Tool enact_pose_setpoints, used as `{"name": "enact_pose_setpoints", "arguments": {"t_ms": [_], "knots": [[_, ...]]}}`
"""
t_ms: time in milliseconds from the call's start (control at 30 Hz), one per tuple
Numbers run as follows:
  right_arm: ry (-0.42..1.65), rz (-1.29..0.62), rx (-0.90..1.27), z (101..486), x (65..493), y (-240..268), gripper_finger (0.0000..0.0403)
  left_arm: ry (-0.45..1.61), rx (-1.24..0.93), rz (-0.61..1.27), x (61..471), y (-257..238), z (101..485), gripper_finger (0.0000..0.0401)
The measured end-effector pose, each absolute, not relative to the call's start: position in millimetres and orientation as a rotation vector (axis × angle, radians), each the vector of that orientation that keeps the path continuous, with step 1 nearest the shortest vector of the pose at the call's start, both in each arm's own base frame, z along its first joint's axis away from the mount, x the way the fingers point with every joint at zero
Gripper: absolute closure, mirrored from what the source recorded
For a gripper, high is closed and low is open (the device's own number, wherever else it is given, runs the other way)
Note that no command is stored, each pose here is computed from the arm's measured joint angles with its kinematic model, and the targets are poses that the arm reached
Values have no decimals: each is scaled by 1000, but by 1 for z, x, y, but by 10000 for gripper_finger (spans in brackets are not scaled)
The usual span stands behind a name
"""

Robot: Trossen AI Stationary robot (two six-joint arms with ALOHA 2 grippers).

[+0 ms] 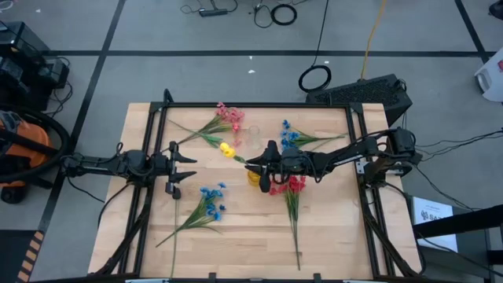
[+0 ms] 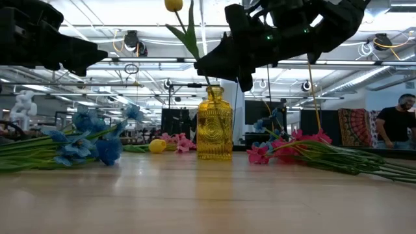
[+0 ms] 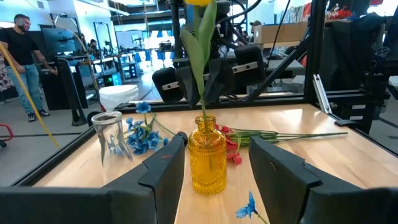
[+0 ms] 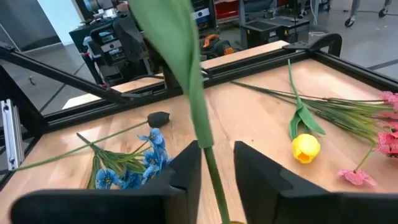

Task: Sort flowers into vase by color
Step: Put the right yellow flower into the yellow flower vase, then put the left black flower into the transparent flower vase

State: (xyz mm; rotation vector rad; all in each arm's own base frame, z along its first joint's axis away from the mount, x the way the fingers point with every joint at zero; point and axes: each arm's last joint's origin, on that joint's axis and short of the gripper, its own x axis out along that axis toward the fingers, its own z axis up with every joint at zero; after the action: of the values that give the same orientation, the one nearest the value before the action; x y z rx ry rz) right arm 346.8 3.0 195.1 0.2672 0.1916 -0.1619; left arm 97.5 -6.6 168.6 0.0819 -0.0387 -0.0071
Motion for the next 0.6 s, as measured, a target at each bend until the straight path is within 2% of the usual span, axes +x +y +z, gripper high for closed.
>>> {"name": "enact_pose_setpoints", "arguments": {"t_ms": [233,433,600], "knots": [[254,-166,217,219,329,3,275,-37,82,-7,98,-7,169,214],[275,-190,194,251,301,1,273,-37,82,-7,97,-7,168,214],[293,-310,298,274,270,-2,277,-37,82,-7,97,-7,169,214]]}}
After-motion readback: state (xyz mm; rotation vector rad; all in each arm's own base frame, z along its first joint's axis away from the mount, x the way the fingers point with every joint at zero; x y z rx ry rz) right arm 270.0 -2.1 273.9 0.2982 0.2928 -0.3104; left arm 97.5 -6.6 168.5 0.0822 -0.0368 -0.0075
